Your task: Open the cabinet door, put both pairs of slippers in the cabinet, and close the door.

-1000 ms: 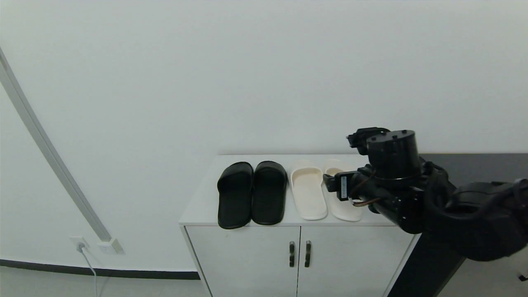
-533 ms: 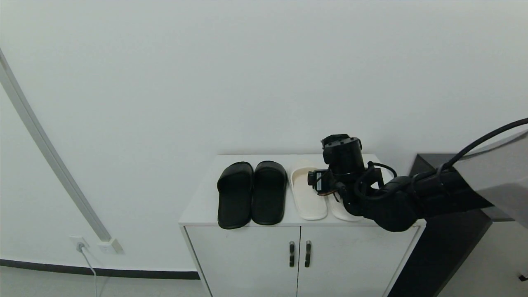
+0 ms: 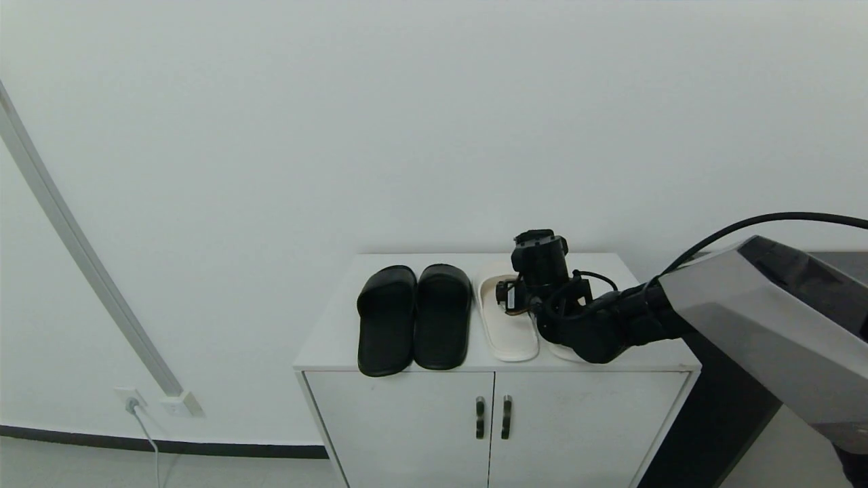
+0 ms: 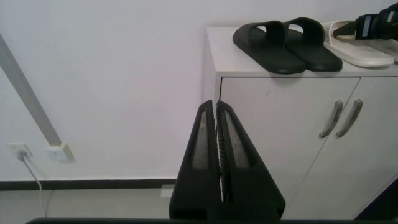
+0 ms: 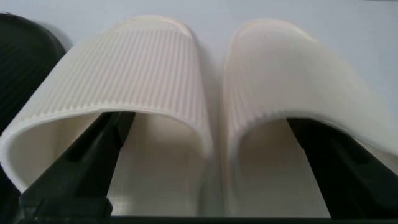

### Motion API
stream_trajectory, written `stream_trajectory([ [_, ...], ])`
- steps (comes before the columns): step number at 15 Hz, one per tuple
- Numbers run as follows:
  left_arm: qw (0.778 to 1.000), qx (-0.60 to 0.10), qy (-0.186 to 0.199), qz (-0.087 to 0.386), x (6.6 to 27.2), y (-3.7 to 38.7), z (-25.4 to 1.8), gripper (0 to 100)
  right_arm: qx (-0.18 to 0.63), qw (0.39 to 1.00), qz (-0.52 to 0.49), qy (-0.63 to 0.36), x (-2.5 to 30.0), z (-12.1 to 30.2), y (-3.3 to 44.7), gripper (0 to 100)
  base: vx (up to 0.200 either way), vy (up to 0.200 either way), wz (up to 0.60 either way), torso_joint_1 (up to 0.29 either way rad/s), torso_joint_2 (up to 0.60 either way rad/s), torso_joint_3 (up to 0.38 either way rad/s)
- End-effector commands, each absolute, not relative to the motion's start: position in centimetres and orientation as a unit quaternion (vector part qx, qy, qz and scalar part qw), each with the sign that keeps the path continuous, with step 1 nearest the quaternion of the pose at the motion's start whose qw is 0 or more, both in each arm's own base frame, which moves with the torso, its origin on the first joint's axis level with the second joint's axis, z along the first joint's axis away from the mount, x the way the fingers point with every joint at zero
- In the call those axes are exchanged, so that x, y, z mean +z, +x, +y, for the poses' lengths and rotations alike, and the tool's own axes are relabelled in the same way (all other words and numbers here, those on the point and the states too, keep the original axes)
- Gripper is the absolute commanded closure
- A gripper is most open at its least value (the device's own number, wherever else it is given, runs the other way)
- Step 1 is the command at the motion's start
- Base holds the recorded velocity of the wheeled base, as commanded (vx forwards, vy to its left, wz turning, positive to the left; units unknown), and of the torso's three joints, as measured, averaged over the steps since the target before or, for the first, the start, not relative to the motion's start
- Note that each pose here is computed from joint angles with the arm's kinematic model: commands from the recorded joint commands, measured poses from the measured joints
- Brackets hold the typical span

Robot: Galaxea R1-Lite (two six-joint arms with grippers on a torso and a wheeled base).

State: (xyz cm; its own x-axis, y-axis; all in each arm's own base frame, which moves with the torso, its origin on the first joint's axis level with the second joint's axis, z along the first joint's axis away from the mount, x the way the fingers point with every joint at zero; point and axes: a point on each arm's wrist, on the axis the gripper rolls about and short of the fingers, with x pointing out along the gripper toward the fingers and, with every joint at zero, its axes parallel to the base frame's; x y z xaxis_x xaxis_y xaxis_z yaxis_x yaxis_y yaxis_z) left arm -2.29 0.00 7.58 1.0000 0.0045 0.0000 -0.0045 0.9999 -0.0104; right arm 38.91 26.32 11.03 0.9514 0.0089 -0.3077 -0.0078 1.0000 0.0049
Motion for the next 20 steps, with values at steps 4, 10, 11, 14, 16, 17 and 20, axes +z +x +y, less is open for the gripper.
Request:
stream_trajectory([
  [4,1.0,0.002,-0.005,0.0,7.6,-2.3,0.0,100,0.025,0.988,0.153,0.006,10.8,26.5,40.0,100,0.0,0.0,0.0,0.0,0.0,0.0],
  [10,1.0,0.002,-0.005,0.0,7.6,-2.3,0.0,100,0.025,0.988,0.15,0.004,11.1,26.4,40.0,100,0.0,0.0,0.0,0.0,0.0,0.0],
  [11,1.0,0.002,-0.005,0.0,7.6,-2.3,0.0,100,0.025,0.989,0.145,0.008,11.8,26.2,39.8,100,0.0,0.0,0.0,0.0,0.0,0.0],
  [14,1.0,0.002,-0.005,0.0,7.6,-2.3,0.0,100,0.042,0.99,0.133,0.018,15.5,24.7,37.2,100,0.0,0.0,0.0,0.0,0.0,0.0],
  [16,1.0,0.003,-0.006,0.0,7.6,-2.3,0.0,100,0.076,0.987,0.141,0.014,17.3,23.2,34.1,100,0.0,0.0,0.0,0.0,0.0,0.0],
  [17,1.0,0.003,-0.005,0.0,7.6,-2.3,0.0,100,0.107,0.984,0.145,0.014,18.3,22.5,31.7,100,0.0,0.0,0.0,0.0,0.0,0.0],
  [20,1.0,0.003,-0.005,0.001,7.6,-2.3,0.0,100,0.204,0.969,0.137,-0.019,19.9,19.9,23.8,100,0.0,0.0,0.0,0.0,0.0,0.0],
])
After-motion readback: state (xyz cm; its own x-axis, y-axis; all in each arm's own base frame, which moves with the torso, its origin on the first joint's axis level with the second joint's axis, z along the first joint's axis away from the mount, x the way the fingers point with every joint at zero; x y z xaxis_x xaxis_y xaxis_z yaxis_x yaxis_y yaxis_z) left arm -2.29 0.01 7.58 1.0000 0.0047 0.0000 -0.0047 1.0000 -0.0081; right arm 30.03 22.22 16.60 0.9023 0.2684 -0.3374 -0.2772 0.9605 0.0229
